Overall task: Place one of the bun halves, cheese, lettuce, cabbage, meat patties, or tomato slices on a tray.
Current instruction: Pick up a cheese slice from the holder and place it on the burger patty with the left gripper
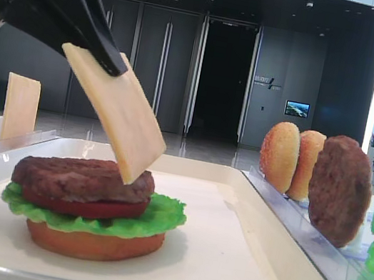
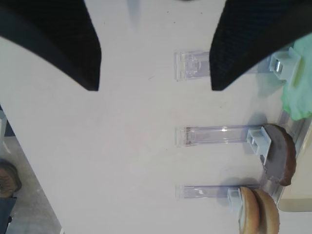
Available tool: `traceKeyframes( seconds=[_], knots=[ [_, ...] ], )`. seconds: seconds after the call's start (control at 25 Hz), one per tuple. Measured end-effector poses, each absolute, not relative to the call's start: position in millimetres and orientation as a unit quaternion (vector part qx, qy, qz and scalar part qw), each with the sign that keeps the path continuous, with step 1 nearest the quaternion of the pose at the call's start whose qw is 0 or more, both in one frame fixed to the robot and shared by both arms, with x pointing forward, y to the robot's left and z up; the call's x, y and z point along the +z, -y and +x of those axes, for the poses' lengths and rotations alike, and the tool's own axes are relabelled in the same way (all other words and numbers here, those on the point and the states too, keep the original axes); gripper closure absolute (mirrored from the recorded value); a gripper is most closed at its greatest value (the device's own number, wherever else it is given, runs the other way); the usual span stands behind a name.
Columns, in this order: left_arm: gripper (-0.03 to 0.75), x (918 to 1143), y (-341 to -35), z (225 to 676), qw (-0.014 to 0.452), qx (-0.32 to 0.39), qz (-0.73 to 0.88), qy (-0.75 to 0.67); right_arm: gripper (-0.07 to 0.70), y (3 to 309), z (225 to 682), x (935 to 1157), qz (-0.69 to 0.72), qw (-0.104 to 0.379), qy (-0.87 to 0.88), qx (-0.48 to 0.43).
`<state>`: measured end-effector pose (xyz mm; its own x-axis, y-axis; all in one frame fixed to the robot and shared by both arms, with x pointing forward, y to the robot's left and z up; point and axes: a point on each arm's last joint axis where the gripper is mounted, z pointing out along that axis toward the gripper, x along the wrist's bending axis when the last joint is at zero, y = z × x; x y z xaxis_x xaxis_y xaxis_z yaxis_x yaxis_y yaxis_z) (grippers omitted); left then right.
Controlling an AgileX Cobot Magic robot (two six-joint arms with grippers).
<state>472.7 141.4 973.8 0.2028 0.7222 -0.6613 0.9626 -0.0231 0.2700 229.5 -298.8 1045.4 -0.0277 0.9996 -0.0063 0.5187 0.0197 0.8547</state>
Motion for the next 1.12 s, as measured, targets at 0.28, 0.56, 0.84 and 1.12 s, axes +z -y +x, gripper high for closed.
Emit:
traceKeyframes(
  seconds=[0.28, 0.56, 0.84, 1.12],
  knots=[
    [0.694, 967.6, -142.1, 473.8, 0.331, -0.174, 0.693, -0.616, 0.15, 298.8, 229.5, 1045.4, 0.606, 0.344, -0.626, 0.35],
    [0.694, 967.6, -142.3, 474.3, 0.332, -0.171, 0.692, -0.617, 0.15, 298.8, 229.5, 1045.4, 0.606, 0.344, -0.626, 0.35],
    [0.693, 967.6, -142.3, 474.3, 0.332, -0.172, 0.692, -0.617, 0.15, 298.8, 229.5, 1045.4, 0.606, 0.344, -0.626, 0.35],
    [0.584, 967.6, -142.1, 473.5, 0.33, -0.175, 0.694, -0.616, 0.15, 298.8, 229.5, 1045.4, 0.606, 0.344, -0.626, 0.35]
  ],
)
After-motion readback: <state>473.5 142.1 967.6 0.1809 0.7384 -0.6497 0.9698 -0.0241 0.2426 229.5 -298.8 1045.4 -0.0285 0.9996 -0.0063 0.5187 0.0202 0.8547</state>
